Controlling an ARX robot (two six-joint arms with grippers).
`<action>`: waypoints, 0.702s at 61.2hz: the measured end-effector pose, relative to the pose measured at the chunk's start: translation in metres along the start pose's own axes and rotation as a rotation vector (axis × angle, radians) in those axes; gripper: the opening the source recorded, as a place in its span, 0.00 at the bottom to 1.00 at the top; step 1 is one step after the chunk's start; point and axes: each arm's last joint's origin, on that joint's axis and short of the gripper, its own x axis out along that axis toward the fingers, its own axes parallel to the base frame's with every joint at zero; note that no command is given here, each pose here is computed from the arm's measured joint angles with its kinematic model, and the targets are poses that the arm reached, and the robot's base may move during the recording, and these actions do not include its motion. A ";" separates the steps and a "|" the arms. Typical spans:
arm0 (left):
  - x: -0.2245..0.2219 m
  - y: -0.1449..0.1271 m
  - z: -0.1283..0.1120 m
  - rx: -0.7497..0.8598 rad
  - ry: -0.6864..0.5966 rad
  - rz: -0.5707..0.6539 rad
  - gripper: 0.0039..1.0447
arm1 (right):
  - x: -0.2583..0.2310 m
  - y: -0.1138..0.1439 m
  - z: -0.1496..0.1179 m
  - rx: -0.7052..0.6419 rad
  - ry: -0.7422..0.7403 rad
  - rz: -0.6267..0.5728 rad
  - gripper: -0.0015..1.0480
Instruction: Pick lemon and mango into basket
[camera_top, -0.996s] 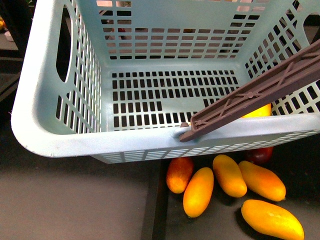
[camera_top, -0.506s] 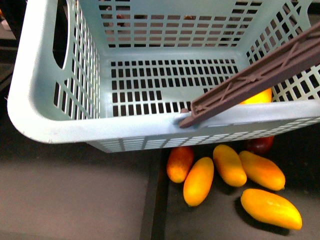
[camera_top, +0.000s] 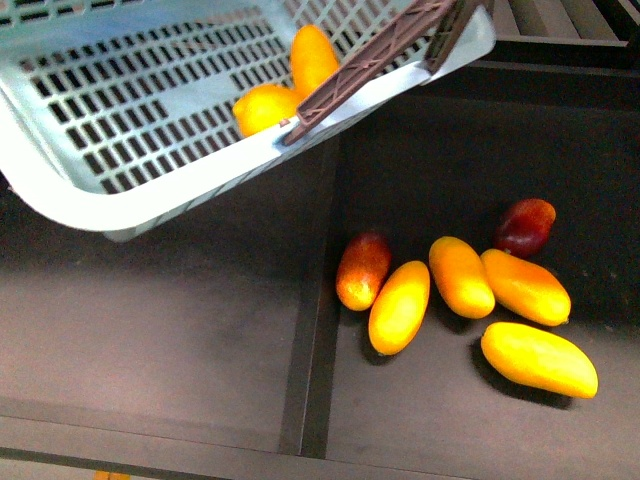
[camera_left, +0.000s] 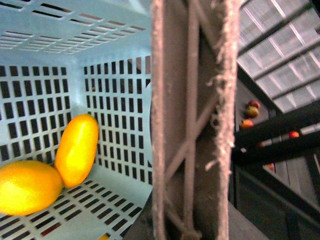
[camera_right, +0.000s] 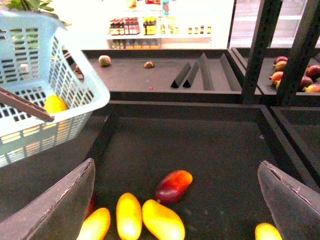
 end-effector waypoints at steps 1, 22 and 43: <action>0.004 0.005 0.003 -0.026 -0.009 0.012 0.04 | 0.000 0.000 0.000 0.000 0.000 0.000 0.92; 0.125 0.094 0.056 -0.441 -0.156 0.290 0.04 | 0.000 0.000 0.000 0.000 0.000 0.000 0.92; 0.165 0.145 0.055 -0.568 -0.066 0.349 0.04 | 0.000 0.000 0.000 0.000 0.000 0.000 0.92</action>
